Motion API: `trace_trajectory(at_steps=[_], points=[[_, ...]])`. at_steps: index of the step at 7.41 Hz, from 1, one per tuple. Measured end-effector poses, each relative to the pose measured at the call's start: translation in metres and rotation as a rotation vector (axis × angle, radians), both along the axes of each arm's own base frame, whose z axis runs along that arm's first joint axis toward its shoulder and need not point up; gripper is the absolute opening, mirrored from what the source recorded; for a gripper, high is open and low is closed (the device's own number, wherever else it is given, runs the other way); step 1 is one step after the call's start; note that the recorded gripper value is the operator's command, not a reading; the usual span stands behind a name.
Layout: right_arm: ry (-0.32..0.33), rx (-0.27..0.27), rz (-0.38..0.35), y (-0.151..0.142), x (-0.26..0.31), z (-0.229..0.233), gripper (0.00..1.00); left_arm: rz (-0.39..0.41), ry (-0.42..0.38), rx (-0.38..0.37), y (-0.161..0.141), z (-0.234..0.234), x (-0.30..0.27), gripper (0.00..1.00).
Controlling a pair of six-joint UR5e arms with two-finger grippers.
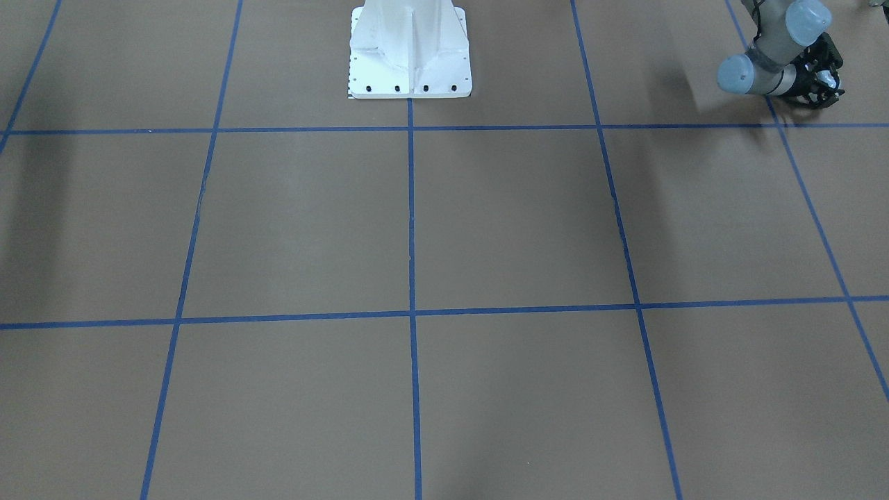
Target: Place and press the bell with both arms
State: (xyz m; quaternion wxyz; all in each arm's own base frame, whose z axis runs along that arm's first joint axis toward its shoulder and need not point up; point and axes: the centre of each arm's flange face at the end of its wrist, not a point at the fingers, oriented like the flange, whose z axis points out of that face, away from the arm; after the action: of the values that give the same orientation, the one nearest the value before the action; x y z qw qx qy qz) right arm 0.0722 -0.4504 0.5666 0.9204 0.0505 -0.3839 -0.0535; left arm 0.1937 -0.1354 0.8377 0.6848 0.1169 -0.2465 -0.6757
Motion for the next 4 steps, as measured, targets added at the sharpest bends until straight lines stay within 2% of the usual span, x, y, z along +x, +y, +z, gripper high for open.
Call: trace_trajectory(at_steps=[2,4], points=[[0.0,-0.002,-0.001,0.0,0.0,0.0,1.0,0.054,-0.029,-0.037,0.004,0.003,-0.041,0.0],[-0.001,-0.008,-0.001,0.001,0.0,0.001,1.0,0.113,-0.025,-0.081,0.006,-0.016,-0.082,0.0]])
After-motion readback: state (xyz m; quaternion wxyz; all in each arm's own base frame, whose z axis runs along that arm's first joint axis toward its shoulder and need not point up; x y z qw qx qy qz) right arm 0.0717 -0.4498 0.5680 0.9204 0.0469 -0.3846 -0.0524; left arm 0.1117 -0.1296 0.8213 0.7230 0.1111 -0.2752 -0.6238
